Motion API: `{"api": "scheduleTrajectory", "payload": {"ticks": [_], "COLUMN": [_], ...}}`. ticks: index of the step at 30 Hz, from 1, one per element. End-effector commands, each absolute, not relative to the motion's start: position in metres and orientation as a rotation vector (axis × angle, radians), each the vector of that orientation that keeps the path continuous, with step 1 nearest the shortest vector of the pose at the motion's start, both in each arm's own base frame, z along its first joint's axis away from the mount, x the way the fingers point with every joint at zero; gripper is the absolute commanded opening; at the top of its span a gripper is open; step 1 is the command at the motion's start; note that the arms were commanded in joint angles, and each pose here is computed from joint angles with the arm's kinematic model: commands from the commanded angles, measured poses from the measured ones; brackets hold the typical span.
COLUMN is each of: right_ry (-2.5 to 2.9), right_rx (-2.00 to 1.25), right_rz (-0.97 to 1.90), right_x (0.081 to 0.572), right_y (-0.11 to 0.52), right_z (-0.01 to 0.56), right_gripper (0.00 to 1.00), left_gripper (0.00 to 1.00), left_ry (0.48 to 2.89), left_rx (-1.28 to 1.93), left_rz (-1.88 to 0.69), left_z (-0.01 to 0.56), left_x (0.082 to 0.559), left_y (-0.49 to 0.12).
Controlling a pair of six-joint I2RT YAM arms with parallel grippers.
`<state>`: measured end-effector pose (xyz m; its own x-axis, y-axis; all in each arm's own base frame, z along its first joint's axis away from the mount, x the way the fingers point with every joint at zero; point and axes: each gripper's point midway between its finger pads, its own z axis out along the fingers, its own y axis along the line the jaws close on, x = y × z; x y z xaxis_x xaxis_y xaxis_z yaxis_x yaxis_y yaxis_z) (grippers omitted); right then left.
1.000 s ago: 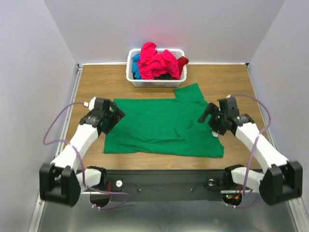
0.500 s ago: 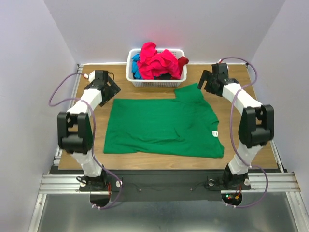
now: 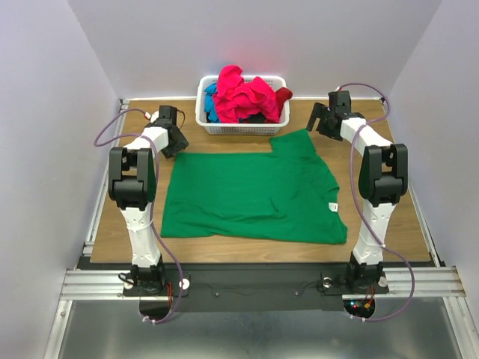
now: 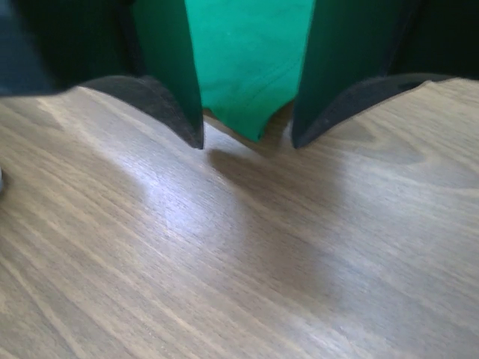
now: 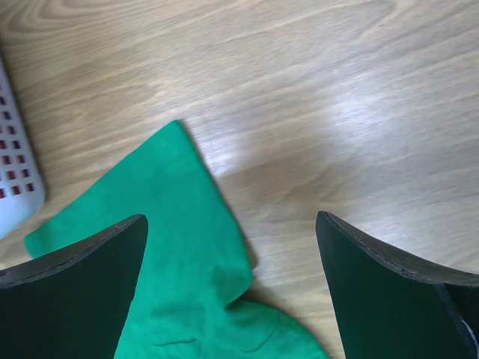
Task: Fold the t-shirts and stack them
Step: Fold the tshirt
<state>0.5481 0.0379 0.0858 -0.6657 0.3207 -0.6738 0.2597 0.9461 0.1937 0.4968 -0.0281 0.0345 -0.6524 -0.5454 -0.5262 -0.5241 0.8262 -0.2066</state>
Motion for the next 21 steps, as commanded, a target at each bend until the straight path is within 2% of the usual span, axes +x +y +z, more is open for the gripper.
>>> {"api": "scheduleTrajectory", "payload": {"ticks": [1,8,12,14,18,19,20,21], "right_ry": [2.259,2.277,2.277,2.278,2.270,2.273,2.274,2.274], "right_rx": [0.378,0.378,0.370,0.376,0.375,0.370,0.377,0.376], "right_rz": [0.120,0.147,0.173,0.182,0.212,0.219,0.222,0.224], "right_x": [0.568,0.572,0.574,0.575,0.580,0.580,0.581,0.582], "right_y": [0.035,0.038,0.043,0.044,0.048,0.050,0.049,0.050], "right_z": [0.107,0.096,0.097,0.095,0.098,0.097,0.096,0.095], "right_gripper": [1.00,1.00,1.00,1.00,0.99,0.99,0.99,0.99], "left_gripper": [0.60,0.58,0.47,0.45,0.22,0.14,0.01,0.00], "left_ry": [2.435,2.484,2.485,2.496,2.508,2.511,2.514,2.518], "left_rx": [-0.775,-0.768,-0.750,-0.737,-0.720,-0.723,-0.720,-0.717], "left_rz": [-0.069,-0.048,-0.044,-0.044,-0.040,-0.037,-0.030,-0.025], "left_z": [0.037,0.020,0.017,0.014,0.011,0.009,0.009,0.008], "left_x": [0.486,0.464,0.460,0.460,0.459,0.458,0.458,0.456], "left_y": [-0.029,-0.030,-0.032,-0.035,-0.040,-0.039,-0.039,-0.038]}}
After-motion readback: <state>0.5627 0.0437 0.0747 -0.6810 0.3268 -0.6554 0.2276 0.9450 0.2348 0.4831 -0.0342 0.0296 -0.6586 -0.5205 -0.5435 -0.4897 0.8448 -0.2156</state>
